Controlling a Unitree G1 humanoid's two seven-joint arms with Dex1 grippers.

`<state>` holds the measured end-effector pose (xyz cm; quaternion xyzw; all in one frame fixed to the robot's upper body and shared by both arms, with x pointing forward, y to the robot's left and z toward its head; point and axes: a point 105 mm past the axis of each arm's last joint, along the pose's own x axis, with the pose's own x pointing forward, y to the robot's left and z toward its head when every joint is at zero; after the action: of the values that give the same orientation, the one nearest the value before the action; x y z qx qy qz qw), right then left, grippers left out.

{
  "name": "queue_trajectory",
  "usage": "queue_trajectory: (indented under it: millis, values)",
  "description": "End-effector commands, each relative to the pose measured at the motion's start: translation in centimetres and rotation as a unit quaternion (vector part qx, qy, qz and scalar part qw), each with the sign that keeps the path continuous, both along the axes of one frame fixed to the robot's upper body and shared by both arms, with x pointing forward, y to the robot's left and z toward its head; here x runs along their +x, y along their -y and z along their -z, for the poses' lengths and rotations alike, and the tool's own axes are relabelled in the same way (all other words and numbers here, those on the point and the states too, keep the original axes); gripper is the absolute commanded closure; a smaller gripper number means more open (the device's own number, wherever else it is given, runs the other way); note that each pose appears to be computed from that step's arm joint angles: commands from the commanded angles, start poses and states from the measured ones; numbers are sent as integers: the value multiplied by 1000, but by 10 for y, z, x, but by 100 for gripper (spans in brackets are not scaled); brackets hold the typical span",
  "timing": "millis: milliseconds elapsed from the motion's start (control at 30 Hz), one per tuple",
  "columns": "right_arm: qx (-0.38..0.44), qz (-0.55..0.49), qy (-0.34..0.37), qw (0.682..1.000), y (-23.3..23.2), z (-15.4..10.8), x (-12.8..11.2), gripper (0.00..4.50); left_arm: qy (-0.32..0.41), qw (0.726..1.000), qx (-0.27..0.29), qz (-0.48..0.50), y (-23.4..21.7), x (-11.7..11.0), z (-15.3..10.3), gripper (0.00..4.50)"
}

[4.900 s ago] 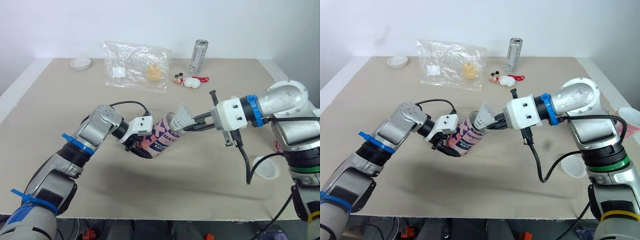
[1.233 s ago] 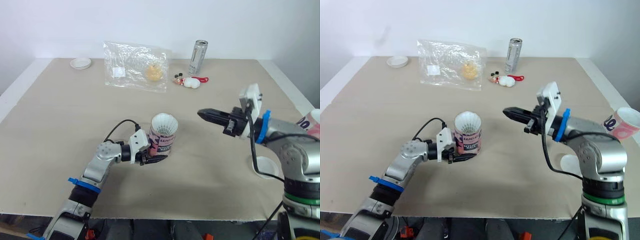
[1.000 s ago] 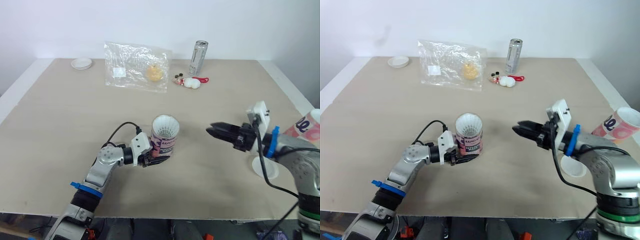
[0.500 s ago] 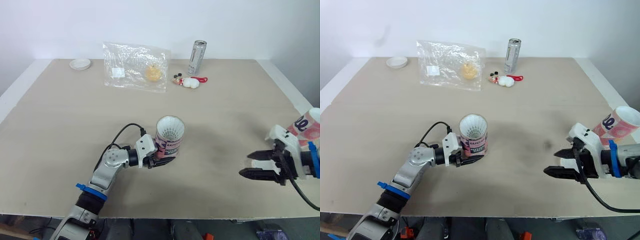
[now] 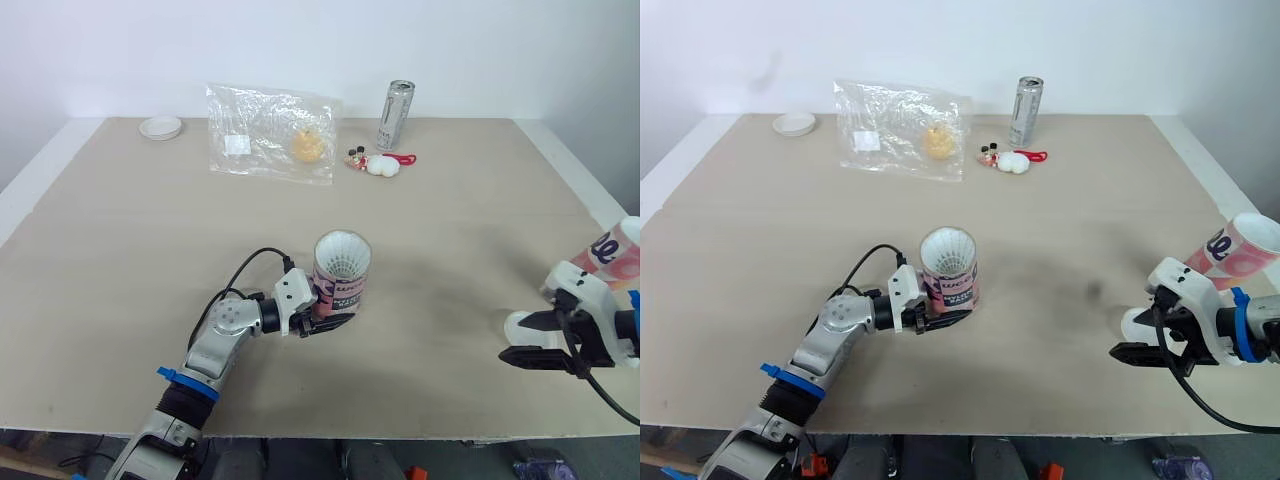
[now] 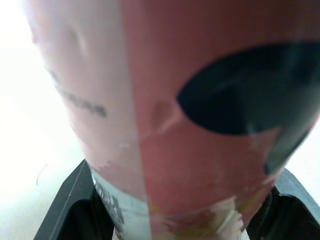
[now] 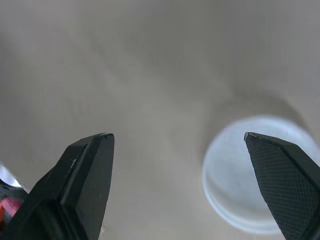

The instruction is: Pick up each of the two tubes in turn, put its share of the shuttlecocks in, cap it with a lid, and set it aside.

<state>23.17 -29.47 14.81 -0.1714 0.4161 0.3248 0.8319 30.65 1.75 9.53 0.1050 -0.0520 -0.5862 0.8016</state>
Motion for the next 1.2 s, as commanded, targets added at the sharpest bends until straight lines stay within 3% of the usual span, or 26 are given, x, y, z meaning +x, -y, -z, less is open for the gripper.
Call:
queue_trajectory:
  millis: [33,533,733,867,1100,1200]
  values:
    - [-12,8,12,1000,5,-9,1,4,14,1000,-2,7,4,-2,-5,175]
    - [-15,7,0,1000,10,20,11,4,6,1000,3,3,3,0,-2,175]
    - [-35,-2,3,999,13,23,14,239,5,1000,4,-2,2,1,-1,175]
    - [-46,-11,9,999,15,23,14,431,5,1000,5,-3,3,2,-1,175]
    - [-56,-26,23,998,16,21,16,442,5,1000,7,-1,4,2,0,175]
    - [-45,-57,48,996,5,9,21,442,5,1000,9,0,4,3,0,175]
